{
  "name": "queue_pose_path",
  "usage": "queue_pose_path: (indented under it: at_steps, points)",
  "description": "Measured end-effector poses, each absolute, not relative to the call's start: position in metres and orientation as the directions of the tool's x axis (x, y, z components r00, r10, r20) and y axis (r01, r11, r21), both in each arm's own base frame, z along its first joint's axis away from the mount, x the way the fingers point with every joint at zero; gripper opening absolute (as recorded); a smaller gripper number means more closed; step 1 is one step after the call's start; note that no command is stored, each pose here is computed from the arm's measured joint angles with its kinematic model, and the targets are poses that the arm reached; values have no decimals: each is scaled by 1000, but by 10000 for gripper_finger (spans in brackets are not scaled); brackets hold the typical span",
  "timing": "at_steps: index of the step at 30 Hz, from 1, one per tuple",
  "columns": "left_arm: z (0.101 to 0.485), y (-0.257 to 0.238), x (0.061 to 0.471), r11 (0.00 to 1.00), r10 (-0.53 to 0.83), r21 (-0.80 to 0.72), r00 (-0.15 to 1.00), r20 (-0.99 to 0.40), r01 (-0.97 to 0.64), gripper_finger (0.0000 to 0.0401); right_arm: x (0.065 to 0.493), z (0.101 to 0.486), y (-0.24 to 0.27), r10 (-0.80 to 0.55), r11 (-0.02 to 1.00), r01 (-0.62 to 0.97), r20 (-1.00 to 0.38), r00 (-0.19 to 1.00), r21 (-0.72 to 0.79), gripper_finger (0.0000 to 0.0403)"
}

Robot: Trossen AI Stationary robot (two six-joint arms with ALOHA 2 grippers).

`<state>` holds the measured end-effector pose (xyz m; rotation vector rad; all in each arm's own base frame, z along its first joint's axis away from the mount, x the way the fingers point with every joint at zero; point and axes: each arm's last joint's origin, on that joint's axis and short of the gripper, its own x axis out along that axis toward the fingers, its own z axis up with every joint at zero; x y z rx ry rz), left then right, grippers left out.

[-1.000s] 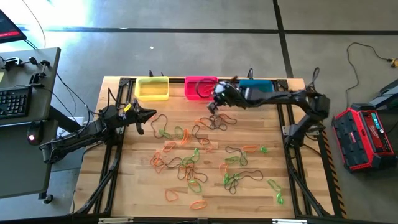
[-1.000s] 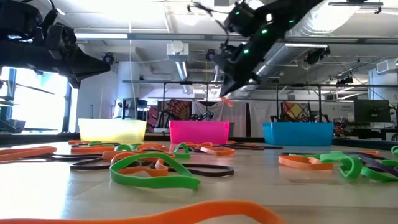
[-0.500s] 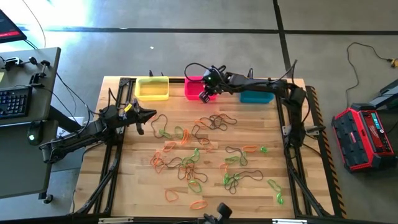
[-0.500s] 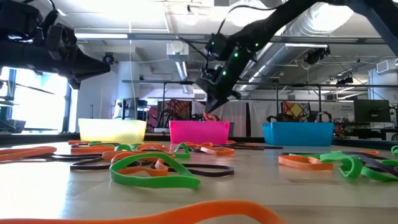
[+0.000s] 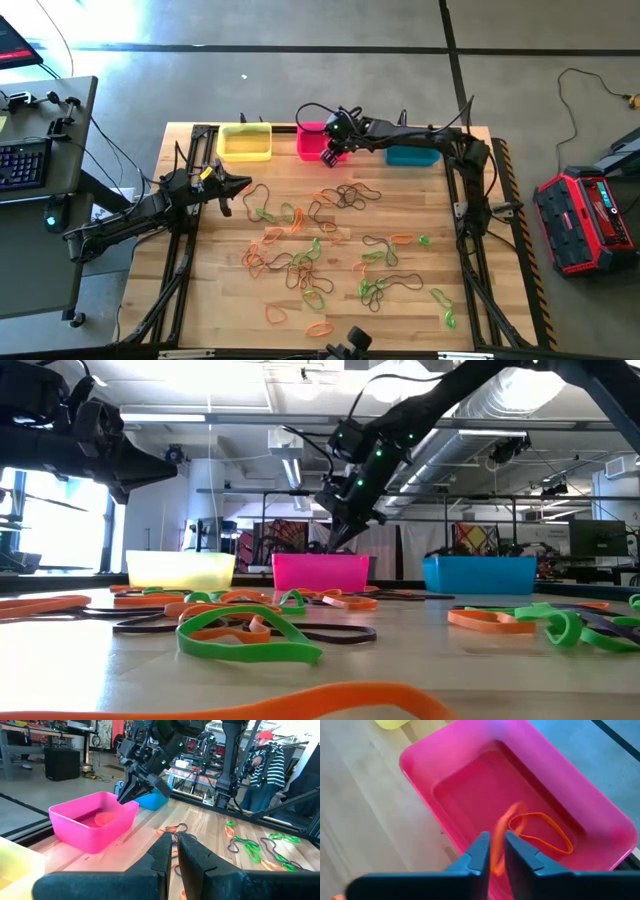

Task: Sort rubber bands into baskets
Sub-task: Put the orange rubber band into the pink bin

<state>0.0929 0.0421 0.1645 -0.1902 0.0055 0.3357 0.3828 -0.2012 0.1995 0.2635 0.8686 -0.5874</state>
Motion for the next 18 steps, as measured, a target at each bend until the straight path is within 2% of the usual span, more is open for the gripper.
queue_pose_path:
  at_steps: [4, 8, 11, 16, 18]
  points:
    - [164, 42, 93, 926, 327, -185, 944, -37, -328, 23, 384, 204, -201, -378, 812, 584, -779, 500, -19, 95]
    - [165, 42, 93, 923, 336, -185, 941, -37, -336, 23, 385, 215, -203, -399, 807, 588, -778, 486, -47, 102]
    - [165, 42, 93, 924, 335, -185, 941, -36, -336, 23, 384, 228, -200, -421, 819, 568, -762, 493, -85, 83]
    - [165, 42, 93, 926, 327, -189, 945, -29, -326, 22, 385, 245, -188, -415, 848, 520, -733, 539, -98, 11]
    - [166, 42, 93, 931, 320, -178, 947, -22, -319, 15, 387, 245, -185, -407, 856, 507, -731, 548, -96, 9]
